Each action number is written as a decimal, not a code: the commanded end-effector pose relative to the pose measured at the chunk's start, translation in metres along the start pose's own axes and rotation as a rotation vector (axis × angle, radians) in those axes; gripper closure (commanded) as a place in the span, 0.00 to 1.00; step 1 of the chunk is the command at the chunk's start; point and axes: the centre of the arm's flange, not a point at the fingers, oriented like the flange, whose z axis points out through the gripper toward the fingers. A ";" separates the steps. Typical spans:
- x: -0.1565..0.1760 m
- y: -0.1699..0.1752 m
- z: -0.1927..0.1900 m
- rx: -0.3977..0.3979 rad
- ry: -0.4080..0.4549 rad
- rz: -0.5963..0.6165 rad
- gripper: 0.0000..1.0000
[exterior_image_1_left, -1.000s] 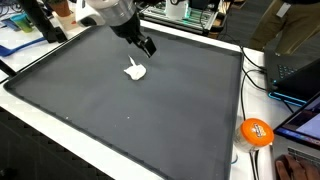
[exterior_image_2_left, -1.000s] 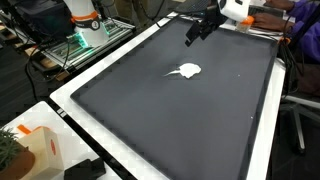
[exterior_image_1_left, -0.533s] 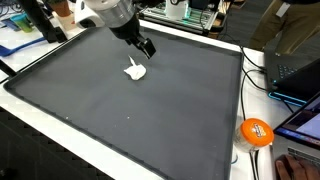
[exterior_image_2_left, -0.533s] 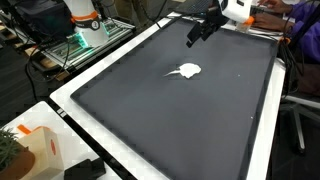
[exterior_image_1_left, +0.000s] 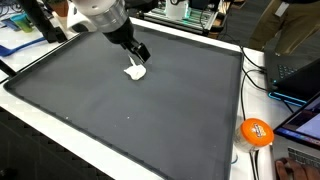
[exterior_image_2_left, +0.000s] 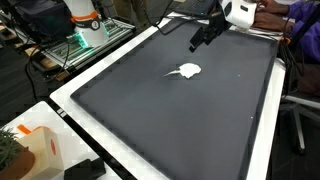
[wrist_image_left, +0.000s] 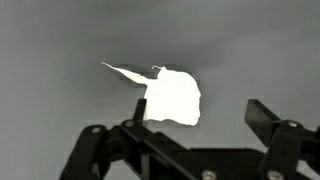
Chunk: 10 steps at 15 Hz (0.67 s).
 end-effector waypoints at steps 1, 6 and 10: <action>0.028 0.009 0.007 0.015 -0.033 -0.034 0.00; 0.047 0.016 0.024 0.021 -0.087 -0.071 0.00; 0.053 0.015 0.030 -0.001 -0.174 -0.098 0.00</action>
